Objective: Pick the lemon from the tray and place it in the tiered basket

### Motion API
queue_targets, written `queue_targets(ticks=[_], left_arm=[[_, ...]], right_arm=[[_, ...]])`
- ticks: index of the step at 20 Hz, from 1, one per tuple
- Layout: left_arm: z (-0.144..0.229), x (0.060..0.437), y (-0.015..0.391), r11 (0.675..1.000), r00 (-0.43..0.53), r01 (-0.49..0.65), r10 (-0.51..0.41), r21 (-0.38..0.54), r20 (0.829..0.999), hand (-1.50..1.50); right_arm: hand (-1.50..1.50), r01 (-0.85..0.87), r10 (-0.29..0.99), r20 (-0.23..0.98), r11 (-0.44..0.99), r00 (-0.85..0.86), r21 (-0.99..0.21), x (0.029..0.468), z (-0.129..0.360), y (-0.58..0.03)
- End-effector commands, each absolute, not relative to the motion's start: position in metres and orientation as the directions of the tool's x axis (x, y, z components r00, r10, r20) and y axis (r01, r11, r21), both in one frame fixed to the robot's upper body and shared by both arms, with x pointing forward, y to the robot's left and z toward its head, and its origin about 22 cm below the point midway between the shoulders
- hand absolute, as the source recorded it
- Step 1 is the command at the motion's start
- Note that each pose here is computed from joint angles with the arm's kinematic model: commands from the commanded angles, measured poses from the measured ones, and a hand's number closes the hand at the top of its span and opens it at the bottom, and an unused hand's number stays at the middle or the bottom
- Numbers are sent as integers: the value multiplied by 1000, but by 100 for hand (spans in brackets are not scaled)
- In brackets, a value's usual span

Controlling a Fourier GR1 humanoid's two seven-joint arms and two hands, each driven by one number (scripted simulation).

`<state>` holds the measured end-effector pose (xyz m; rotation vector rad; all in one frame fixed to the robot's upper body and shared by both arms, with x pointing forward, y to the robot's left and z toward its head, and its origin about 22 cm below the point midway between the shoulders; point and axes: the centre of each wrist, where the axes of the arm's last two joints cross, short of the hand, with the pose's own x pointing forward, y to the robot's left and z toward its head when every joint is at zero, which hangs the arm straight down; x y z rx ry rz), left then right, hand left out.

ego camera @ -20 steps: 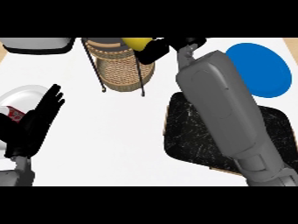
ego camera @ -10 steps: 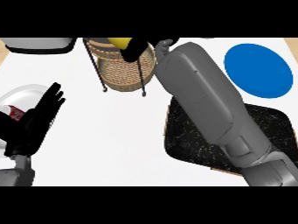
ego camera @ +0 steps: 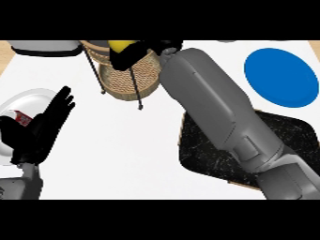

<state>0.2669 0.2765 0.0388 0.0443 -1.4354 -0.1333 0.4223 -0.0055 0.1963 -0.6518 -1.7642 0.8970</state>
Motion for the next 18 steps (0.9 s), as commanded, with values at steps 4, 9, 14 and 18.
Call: queue_targets(ticks=[4,9,14,18], left_arm=[[46,276,272,989,111,78,-135,126,985,0],[45,276,272,989,126,93,-124,113,984,0],[52,276,265,987,123,120,-124,110,985,0],[39,274,270,987,97,113,-126,115,987,0]], right_arm=[[150,150,803,497,564,-329,-812,432,177,-6],[-150,185,721,610,683,-329,-707,437,178,-12],[-150,204,740,574,659,-352,-724,438,171,-10],[-150,190,677,649,728,-347,-658,441,178,-12]])
